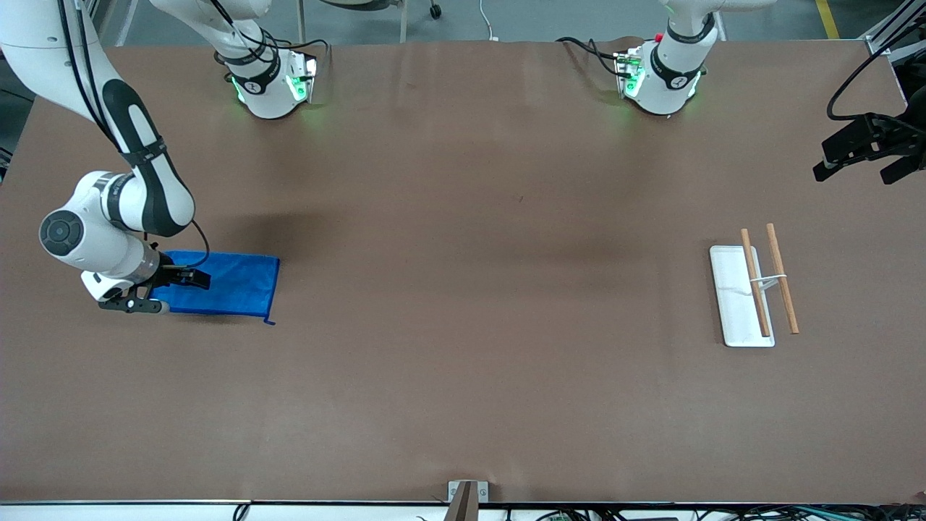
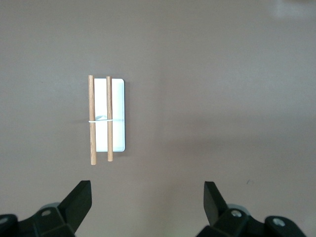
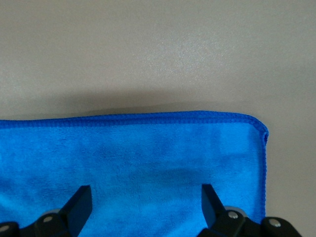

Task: Right arm passes towel to left arm to hang
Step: 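Reach the right gripper down to the edge of the blue towel, then close the right gripper on the towel edge, then lift the blue towel off the table with the right gripper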

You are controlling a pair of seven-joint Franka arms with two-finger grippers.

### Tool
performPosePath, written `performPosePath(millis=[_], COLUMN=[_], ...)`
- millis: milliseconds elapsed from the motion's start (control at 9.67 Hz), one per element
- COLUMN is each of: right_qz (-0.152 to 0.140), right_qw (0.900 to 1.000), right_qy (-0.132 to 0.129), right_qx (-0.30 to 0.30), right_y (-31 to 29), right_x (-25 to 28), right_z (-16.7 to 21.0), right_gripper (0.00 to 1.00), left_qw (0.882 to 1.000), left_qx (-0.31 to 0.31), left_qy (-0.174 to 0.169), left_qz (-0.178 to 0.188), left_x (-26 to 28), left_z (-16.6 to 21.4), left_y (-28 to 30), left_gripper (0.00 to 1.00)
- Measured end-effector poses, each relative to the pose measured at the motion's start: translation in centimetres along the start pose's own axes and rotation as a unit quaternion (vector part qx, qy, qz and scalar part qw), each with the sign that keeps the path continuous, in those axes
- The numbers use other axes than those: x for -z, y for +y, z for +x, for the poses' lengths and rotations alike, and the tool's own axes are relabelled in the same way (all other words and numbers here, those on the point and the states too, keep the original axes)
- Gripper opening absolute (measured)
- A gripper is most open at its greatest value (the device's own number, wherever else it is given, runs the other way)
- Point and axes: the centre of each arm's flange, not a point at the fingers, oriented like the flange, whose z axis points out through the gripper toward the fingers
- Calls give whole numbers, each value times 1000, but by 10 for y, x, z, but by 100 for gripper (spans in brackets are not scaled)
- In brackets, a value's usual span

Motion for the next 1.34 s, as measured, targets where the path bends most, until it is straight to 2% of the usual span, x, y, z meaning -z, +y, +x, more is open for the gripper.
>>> performPosePath(millis=[207,414,621,724,828,1034,1241,1345], right_qz=[-1,0,0,0,0,0,2,4], right_qw=[1000,1000,1000,1000,1000,1000,1000,999], right_qy=[12,5,-1,-4,-4,0,-18,-41], right_qx=[1,1,2,8,11,10,10,11], right_y=[-1,-3,-3,-3,-3,0,0,0], right_x=[-13,-29,-36,-39,-39,-34,-33,-29], right_z=[-8,-16,-18,-19,-19,-18,-18,-17], right_gripper=[96,96,91,86,68,39,5,5], left_qw=[1000,1000,1000,1000,1000,1000,1000,1000], left_qx=[0,0,0,0,0,0,0,0], left_qy=[-1,-2,-3,-4,-4,-4,-5,-5], left_qz=[0,0,0,0,0,0,0,0], left_x=[-1,-2,-4,-4,-4,-5,-5,-5], left_z=[0,1,1,1,1,2,2,2], left_y=[0,0,0,0,0,0,0,0], left_gripper=[100,100,100,100,100,100,100,100])
